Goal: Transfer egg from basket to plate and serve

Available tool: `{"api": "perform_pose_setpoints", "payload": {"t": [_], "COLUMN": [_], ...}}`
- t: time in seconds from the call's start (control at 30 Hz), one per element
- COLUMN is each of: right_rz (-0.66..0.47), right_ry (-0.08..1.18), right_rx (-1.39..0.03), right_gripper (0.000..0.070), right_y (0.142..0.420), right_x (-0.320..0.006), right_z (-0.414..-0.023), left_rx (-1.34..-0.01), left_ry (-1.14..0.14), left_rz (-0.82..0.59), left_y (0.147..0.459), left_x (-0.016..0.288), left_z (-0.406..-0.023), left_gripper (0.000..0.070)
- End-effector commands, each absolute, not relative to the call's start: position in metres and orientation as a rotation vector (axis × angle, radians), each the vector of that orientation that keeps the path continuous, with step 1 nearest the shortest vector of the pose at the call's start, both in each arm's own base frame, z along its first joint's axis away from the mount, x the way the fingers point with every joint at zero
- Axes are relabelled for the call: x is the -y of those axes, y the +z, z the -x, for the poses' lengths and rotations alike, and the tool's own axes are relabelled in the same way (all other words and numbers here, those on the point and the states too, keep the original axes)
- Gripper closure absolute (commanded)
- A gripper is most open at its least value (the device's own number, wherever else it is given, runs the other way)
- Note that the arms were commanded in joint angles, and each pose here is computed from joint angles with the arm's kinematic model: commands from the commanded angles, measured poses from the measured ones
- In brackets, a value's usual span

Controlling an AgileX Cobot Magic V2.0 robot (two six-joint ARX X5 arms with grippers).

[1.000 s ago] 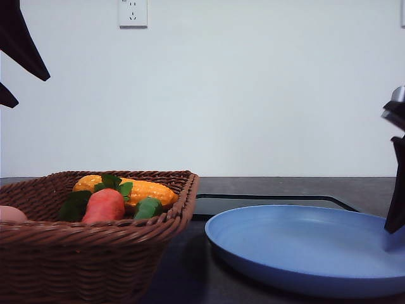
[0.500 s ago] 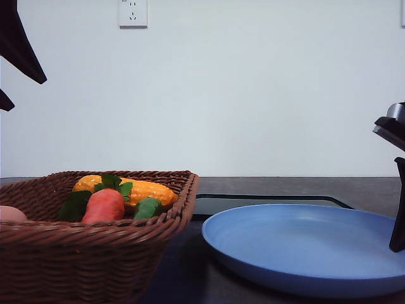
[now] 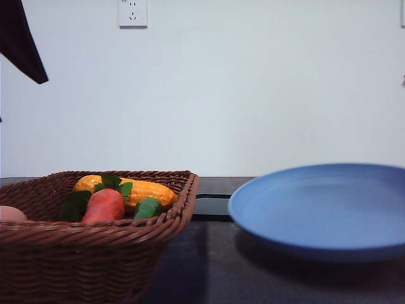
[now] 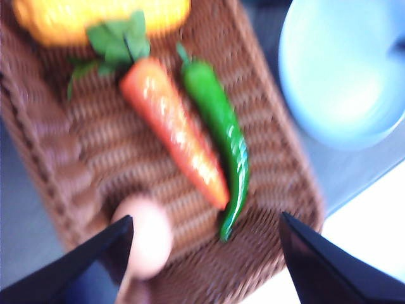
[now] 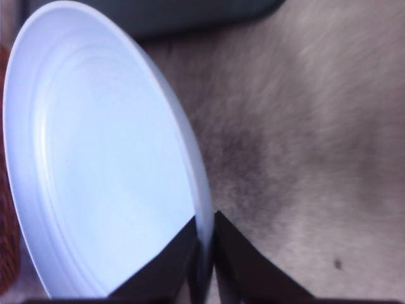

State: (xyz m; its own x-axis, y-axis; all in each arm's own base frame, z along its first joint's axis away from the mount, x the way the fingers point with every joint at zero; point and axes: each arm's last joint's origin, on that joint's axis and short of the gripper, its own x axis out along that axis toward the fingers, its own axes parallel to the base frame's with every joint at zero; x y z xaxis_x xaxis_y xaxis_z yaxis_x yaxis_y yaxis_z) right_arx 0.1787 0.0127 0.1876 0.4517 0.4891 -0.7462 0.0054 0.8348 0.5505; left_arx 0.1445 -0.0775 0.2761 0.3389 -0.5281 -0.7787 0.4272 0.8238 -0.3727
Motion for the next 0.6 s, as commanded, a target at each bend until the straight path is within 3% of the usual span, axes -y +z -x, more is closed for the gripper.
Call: {"api": "perform_pose_setpoints", "payload": {"t": [0.0,0.23,0.57], "right_rz": [-0.531,-0.536,-0.537], "right_ry": [0.31,0.296,0.297], "right_rx": [-1.053,-0.994,-0.993], "right_gripper": [0.07,0.07,0.07], "right_y": [0.19,0.198,0.198], "right_x": [-0.01,-0.005,-0.005], "right_z": [-0.178,-0.173,-0.173], "left_rx": [-1.056,-1.169,-1.327], "left_ry": [-0.596,-0.526,-0.462], "left_rz": [0.038,-0.154,-0.315], "left_y": [0.284,0.282,0.24], "left_x": [0.085,0.113,0.15], "left_z": [-0.144,-0.14,-0.162], "left_gripper": [0.0227,0.0228,0.0229]}}
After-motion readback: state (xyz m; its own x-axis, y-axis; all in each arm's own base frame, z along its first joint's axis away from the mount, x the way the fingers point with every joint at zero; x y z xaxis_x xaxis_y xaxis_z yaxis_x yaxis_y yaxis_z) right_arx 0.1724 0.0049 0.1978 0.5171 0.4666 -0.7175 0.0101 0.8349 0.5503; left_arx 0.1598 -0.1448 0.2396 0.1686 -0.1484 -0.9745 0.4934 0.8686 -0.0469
